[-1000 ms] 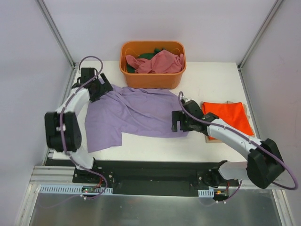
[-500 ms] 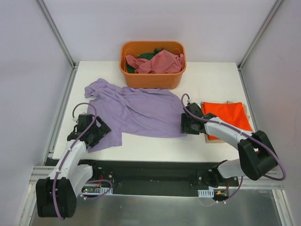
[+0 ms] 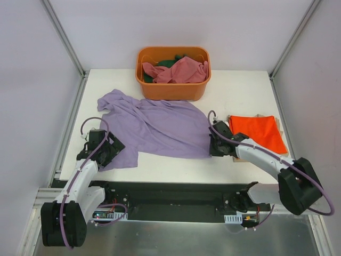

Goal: Fold and stack the t-shirts
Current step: Flatten out the tshirt

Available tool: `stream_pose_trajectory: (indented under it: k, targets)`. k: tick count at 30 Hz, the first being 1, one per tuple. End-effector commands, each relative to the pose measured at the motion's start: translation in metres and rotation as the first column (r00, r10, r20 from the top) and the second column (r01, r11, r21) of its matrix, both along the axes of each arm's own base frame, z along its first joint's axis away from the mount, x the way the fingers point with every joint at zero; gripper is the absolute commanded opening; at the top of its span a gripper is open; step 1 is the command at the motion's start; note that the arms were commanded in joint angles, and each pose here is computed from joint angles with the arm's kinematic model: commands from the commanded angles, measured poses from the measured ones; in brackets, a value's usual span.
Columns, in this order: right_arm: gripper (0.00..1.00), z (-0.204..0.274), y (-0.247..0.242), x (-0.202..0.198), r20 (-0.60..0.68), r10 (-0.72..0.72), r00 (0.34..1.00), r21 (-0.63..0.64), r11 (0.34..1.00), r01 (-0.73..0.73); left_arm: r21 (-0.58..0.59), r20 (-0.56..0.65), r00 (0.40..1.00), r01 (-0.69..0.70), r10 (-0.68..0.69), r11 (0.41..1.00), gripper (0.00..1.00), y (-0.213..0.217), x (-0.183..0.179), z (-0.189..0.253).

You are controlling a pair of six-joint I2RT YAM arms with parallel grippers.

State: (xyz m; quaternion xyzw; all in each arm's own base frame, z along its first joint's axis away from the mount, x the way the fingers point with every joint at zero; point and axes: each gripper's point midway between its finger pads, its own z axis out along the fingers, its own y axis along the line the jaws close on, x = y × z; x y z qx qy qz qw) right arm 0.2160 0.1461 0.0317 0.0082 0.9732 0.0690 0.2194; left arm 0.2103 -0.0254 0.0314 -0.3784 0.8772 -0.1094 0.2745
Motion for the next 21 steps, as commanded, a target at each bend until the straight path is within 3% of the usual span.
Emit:
stream_pose_trajectory:
  k: [1, 6, 12, 15, 16, 18, 19, 21]
  targets:
    - [0.01, 0.032, -0.021, -0.011, 0.004, -0.039, 0.999, -0.078, 0.996, 0.039, 0.029, -0.024, 1.000, -0.008, 0.008, 1.000, 0.99, 0.006, -0.002, 0.002]
    - [0.02, 0.054, -0.007, 0.000, -0.016, -0.003, 1.000, -0.114, 0.993, 0.001, 0.016, -0.005, 1.000, -0.022, 0.022, 1.000, 0.99, 0.005, 0.001, 0.010]
    - [0.07, 0.071, 0.066, 0.070, -0.020, 0.131, 0.991, -0.111, 0.985, -0.132, 0.021, 0.036, 0.998, -0.052, 0.051, 0.998, 0.99, 0.008, 0.003, 0.023]
    - [0.15, 0.070, 0.112, 0.110, -0.026, 0.201, 0.979, -0.108, 0.973, -0.203, 0.011, 0.029, 0.997, -0.069, 0.069, 0.998, 0.99, 0.007, -0.003, 0.025]
    - [0.20, 0.067, 0.126, 0.121, -0.030, 0.216, 0.976, -0.104, 0.970, -0.218, 0.006, 0.031, 0.997, -0.073, 0.073, 0.997, 0.99, 0.007, -0.004, 0.027]
    - [0.55, 0.073, 0.155, 0.142, 0.004, 0.254, 0.967, -0.078, 0.964, -0.253, 0.017, 0.021, 0.996, -0.084, 0.084, 0.996, 0.99, 0.010, -0.013, 0.029]
    - [0.65, 0.079, 0.158, 0.144, 0.033, 0.268, 0.963, -0.083, 0.961, -0.265, 0.026, 0.014, 0.995, -0.096, 0.096, 0.995, 0.99, 0.012, -0.016, 0.028]
    - [0.74, 0.089, 0.153, 0.143, 0.092, 0.284, 0.954, -0.092, 0.957, -0.276, 0.043, 0.009, 0.991, -0.133, 0.132, 0.990, 0.99, 0.017, -0.021, 0.027]
